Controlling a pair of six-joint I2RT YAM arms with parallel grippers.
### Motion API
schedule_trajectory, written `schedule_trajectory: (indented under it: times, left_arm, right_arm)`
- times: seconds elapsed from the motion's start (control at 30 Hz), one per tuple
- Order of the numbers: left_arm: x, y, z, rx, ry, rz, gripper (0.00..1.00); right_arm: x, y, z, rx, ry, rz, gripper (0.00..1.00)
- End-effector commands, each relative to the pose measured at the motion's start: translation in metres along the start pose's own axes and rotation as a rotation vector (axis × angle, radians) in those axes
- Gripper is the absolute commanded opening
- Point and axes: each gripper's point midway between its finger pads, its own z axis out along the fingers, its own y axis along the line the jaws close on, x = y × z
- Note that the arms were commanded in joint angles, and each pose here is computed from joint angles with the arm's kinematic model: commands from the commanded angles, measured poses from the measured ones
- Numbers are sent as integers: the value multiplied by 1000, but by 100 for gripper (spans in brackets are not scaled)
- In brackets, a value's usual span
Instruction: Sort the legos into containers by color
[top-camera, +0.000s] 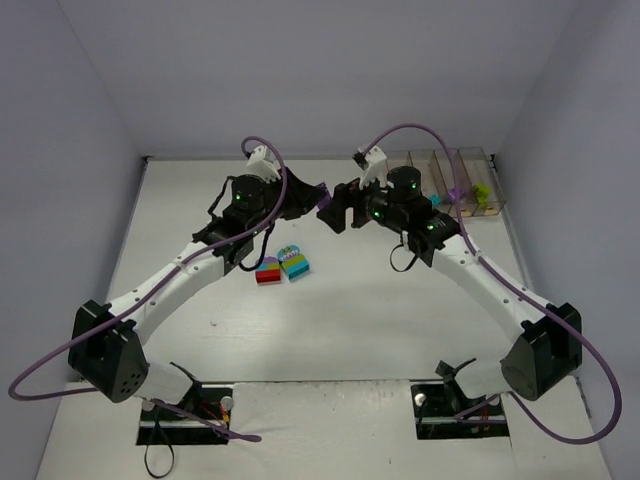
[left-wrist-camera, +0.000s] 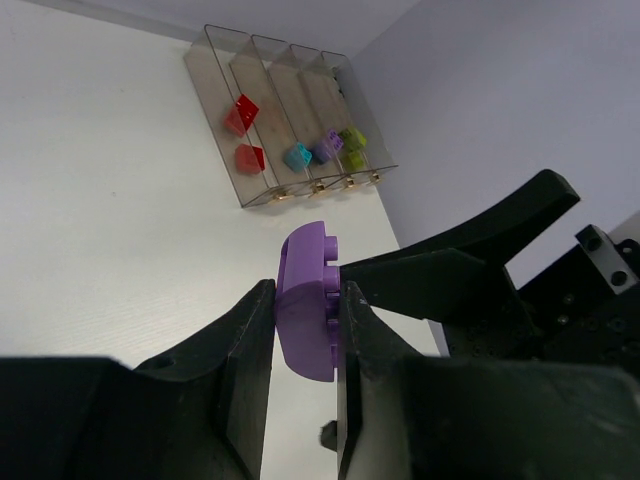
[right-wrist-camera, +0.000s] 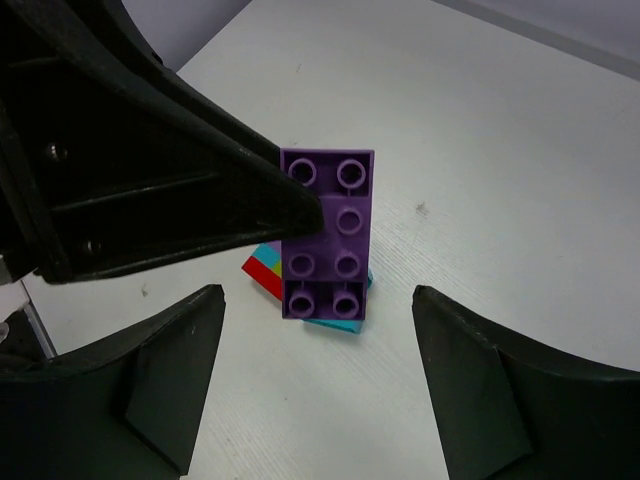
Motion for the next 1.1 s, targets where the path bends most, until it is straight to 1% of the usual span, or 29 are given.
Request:
schedule_trajectory:
  times: [0.0, 0.13, 0.23, 0.27, 0.3, 0.33, 0.37, 0.4, 0.43, 0.5, 0.53, 0.57, 0.6, 0.63, 0.67, 0.7, 0.73, 0.77, 0.8, 0.87, 0.9, 0.97, 1.0, 1.03, 1.07]
  left_arm:
    - [-36, -41, -5, 110, -108, -3, 0]
    - [-36, -44, -8, 118, -107, -2, 0]
    - [-34, -41, -9, 107, -100, -2, 0]
    - [-32, -40, -8, 102, -93, -2, 0]
    - [-31, -40, -9, 100, -90, -4, 0]
    - [-30, -37, -8, 91, -84, -3, 2]
    - [-28, -36, -8, 87, -77, -1, 7]
    - [-27, -34, -9, 79, -74, 1, 13]
    - [-26, -30, -9, 61, -70, 13, 26]
    - [-27, -23, -10, 29, -80, 40, 47]
    - [-26, -15, -11, -4, -72, 48, 65]
    - [-27, -10, -13, -28, -77, 62, 71]
    - [-30, -5, -16, -55, -87, 82, 75]
    - [-34, 9, -20, -113, -95, 88, 79]
    - [-38, 14, -25, -136, -106, 96, 80]
    - [-40, 21, -30, -164, -109, 111, 80]
    - [-46, 33, -35, -221, -135, 116, 81]
    - [-41, 50, -41, -275, -119, 121, 80]
    - [-44, 54, -51, -294, -128, 140, 81]
    - [-45, 68, -63, -344, -137, 153, 81]
    - [-39, 76, -69, -371, -111, 173, 81]
    - [-37, 81, -80, -391, -96, 197, 81]
    - [-30, 87, -89, -411, -75, 214, 81]
    - [-24, 94, -90, -428, -52, 223, 81]
    - [-25, 93, -98, -426, -55, 242, 81]
  right_arm:
    - [-40, 13, 6, -31, -114, -37, 72]
    - [-39, 7, 10, -4, -116, -42, 65]
    - [-40, 1, 12, 29, -121, -50, 48]
    - [-41, -1, 12, 40, -125, -52, 34]
    - [-42, -5, 11, 63, -129, -57, 26]
    - [-43, -9, 11, 81, -134, -67, 17]
    - [-44, -11, 10, 95, -138, -74, 1]
    - [-45, -16, 9, 123, -141, -81, 0]
    - [-43, -21, 10, 140, -133, -88, 0]
    - [-42, -30, 10, 172, -122, -115, 0]
    - [-39, -39, 10, 207, -107, -121, 0]
    - [-39, -53, 8, 243, -100, -135, 0]
    - [-34, -65, 10, 270, -80, -134, 0]
    - [-30, -80, 8, 306, -60, -127, 0]
    - [-34, -104, 0, 358, -63, -113, 0]
    - [-30, -122, -1, 393, -46, -95, 0]
    - [-27, -139, -5, 439, -28, -80, 0]
    - [-27, -156, -10, 483, -21, -72, 0]
    - [-29, -185, -16, 556, -9, -76, 0]
    - [-25, -230, -33, 702, 36, -85, 0]
    - [-23, -251, -32, 738, 66, -89, 0]
    - [-23, -280, -40, 789, 78, -75, 0]
    - [-22, -305, -47, 829, 91, -68, 0]
    - [-21, -316, -49, 844, 101, -64, 0]
    - [-10, -334, -48, 879, 134, -57, 0]
